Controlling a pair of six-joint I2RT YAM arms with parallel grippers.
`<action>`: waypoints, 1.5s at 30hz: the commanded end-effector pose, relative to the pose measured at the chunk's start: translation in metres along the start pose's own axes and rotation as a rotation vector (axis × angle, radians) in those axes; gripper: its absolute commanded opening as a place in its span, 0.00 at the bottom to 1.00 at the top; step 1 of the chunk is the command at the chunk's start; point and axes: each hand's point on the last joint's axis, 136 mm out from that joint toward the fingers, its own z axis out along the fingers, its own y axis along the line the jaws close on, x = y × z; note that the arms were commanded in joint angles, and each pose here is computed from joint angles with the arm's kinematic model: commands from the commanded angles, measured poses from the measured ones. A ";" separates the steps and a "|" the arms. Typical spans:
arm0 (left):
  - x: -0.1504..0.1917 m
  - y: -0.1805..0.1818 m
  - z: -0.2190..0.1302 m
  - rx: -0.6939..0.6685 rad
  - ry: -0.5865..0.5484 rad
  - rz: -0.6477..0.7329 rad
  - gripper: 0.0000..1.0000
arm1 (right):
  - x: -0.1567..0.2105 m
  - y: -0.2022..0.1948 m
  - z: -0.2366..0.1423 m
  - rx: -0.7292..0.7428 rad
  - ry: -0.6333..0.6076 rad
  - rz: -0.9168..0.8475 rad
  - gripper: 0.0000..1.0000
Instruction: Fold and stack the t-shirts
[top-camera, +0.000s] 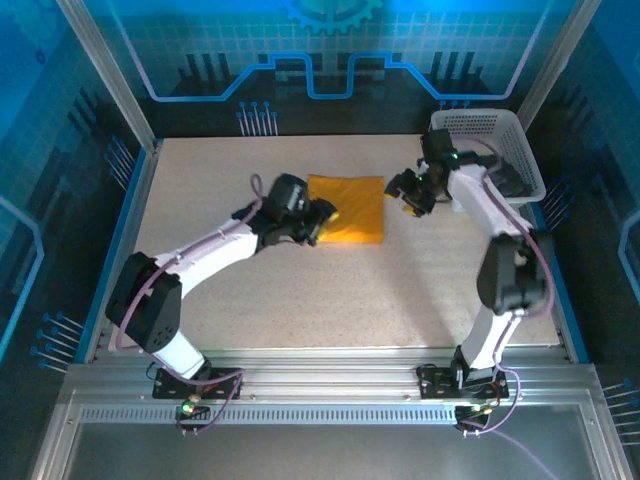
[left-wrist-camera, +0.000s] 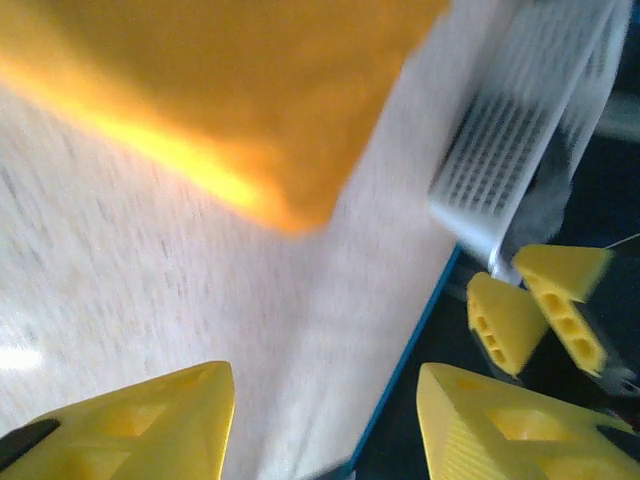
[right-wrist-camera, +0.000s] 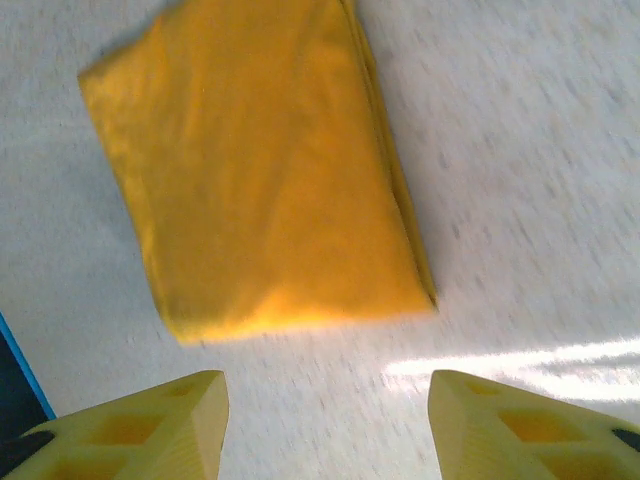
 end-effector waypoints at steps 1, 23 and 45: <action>0.008 0.020 0.037 -0.025 -0.044 -0.165 0.59 | 0.030 -0.016 -0.009 -0.051 -0.024 -0.003 0.55; -0.032 0.046 0.174 0.049 -0.270 -0.474 0.22 | 0.093 -0.063 -0.054 -0.114 -0.007 0.027 0.56; -0.299 0.121 0.001 0.109 -0.462 -0.357 0.00 | 0.092 -0.042 -0.039 -0.122 0.025 -0.038 0.55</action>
